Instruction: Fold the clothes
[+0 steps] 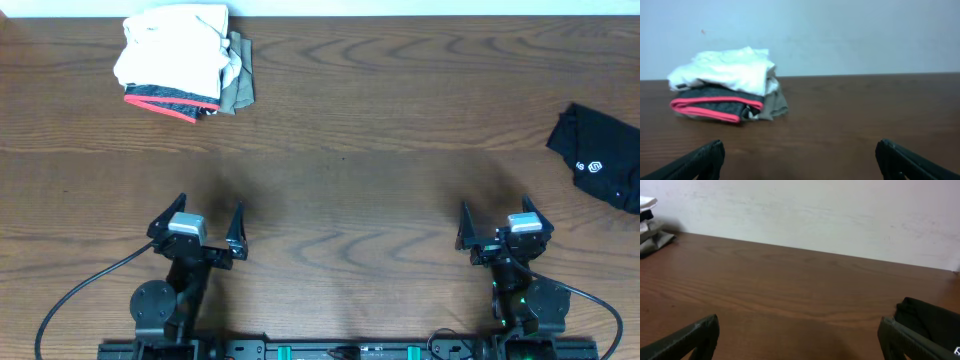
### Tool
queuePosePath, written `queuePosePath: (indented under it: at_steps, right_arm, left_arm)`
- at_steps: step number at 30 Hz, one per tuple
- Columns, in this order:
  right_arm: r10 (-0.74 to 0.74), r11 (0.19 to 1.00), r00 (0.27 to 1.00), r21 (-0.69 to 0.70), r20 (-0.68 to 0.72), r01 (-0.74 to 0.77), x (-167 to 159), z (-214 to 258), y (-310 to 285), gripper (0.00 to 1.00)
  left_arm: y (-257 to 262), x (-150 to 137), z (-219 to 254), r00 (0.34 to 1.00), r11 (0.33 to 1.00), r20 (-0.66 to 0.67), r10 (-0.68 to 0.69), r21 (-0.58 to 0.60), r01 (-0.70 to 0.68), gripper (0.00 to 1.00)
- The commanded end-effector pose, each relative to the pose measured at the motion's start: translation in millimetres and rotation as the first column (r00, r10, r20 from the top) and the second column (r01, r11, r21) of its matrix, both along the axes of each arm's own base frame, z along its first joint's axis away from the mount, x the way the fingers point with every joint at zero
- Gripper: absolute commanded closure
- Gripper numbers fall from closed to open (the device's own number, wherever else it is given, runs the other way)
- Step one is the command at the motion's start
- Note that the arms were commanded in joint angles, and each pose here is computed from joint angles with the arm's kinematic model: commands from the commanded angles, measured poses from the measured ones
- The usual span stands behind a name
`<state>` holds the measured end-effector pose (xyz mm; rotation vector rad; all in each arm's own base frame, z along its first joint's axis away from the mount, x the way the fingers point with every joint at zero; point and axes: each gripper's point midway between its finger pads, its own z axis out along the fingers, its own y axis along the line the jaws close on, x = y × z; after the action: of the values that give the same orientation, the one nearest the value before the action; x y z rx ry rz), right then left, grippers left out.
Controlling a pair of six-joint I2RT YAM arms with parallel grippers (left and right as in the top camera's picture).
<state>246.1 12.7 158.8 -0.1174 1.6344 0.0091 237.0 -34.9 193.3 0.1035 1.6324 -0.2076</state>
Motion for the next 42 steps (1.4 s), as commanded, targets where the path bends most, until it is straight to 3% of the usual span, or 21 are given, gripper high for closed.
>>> queuePosePath:
  at_steps: [1, 7, 20, 28, 42]
  right_arm:
    - [-0.015, 1.000, 1.000, -0.012, 0.001, 0.015, 0, 0, -3, 0.01]
    - [-0.015, 1.000, 1.000, -0.012, 0.001, 0.015, 0, 0, -3, 0.01]
    - [-0.015, 1.000, 1.000, -0.012, 0.001, 0.015, 0, 0, -3, 0.01]
    - [-0.015, 1.000, 1.000, -0.012, 0.001, 0.015, 0, 0, -3, 0.01]
    - [-0.015, 1.000, 1.000, -0.012, 0.001, 0.015, 0, 0, -3, 0.01]
  left_arm:
    - [16, 4, 2, 0.993, 0.995, 0.065, 0.096, -0.031, -0.094, 0.02]
    - [26, 7, 7, 0.980, 0.988, 0.126, 0.152, -0.042, -0.148, 0.02]
    - [37, 10, -13, 0.975, 0.978, 0.083, 0.208, -0.020, -0.207, 0.02]
    - [42, 7, -57, 0.970, 0.974, -0.093, 0.225, 0.015, -0.224, 0.02]
    - [42, 7, -56, 0.971, 0.975, -0.090, 0.223, 0.010, -0.223, 0.02]
